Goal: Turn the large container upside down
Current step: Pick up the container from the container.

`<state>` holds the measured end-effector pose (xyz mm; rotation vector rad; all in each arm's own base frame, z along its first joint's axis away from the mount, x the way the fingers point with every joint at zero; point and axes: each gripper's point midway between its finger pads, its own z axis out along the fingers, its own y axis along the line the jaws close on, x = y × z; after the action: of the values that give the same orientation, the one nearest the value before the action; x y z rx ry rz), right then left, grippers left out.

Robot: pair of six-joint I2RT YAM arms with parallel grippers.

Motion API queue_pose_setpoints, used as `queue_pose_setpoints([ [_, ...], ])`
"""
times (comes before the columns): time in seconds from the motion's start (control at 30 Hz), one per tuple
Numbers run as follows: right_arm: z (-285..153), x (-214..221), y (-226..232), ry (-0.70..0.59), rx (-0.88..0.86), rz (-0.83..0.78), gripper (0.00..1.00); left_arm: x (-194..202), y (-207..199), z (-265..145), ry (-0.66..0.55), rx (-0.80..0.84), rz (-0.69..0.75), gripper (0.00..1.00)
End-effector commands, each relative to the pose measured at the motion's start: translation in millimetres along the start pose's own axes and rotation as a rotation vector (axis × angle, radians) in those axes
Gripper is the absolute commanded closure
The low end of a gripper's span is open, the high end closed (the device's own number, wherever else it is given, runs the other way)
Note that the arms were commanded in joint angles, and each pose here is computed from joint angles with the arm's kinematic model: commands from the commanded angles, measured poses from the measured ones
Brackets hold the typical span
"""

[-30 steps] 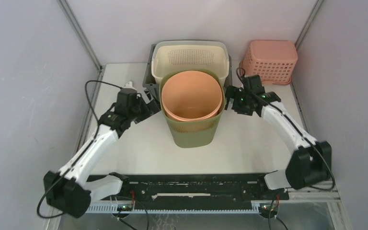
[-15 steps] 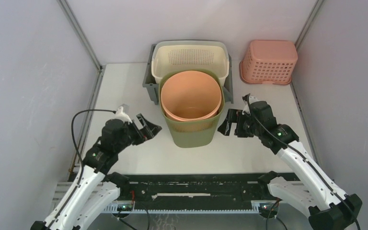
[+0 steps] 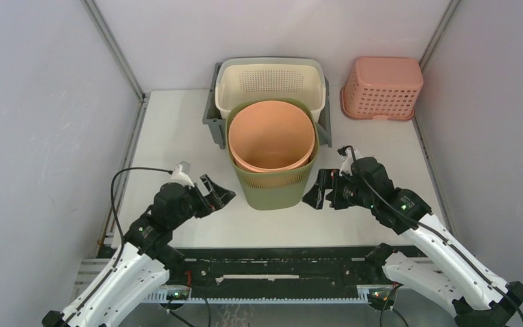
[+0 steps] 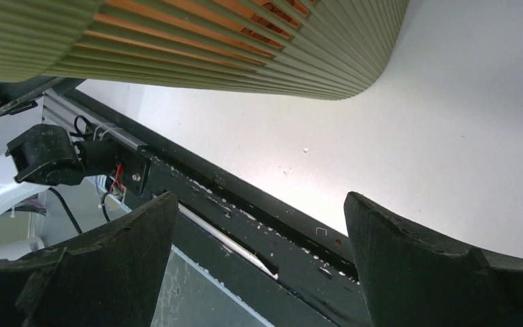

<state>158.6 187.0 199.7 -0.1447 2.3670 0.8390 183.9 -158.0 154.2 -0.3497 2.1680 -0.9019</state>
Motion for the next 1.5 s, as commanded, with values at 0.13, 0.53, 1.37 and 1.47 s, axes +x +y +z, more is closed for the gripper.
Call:
queue_pose_setpoints([
  [0.13, -15, -23, 14, -0.084, -0.019, 0.001, 0.01, -1, -13, 9, 0.052, 0.031, 0.094, 0.0],
  [0.53, -45, -56, 34, -0.208, -0.058, -0.033, 0.01, 5, -15, -15, 0.08, 0.062, 0.173, 0.0],
  [1.37, -53, -71, 64, -0.266, -0.201, -0.017, 0.02, -9, -47, -25, 0.076, 0.149, 0.208, 0.0],
  [1.47, -59, -83, 70, -0.288, -0.19, -0.028, 0.02, -26, -59, -34, 0.061, 0.122, 0.257, 0.0],
])
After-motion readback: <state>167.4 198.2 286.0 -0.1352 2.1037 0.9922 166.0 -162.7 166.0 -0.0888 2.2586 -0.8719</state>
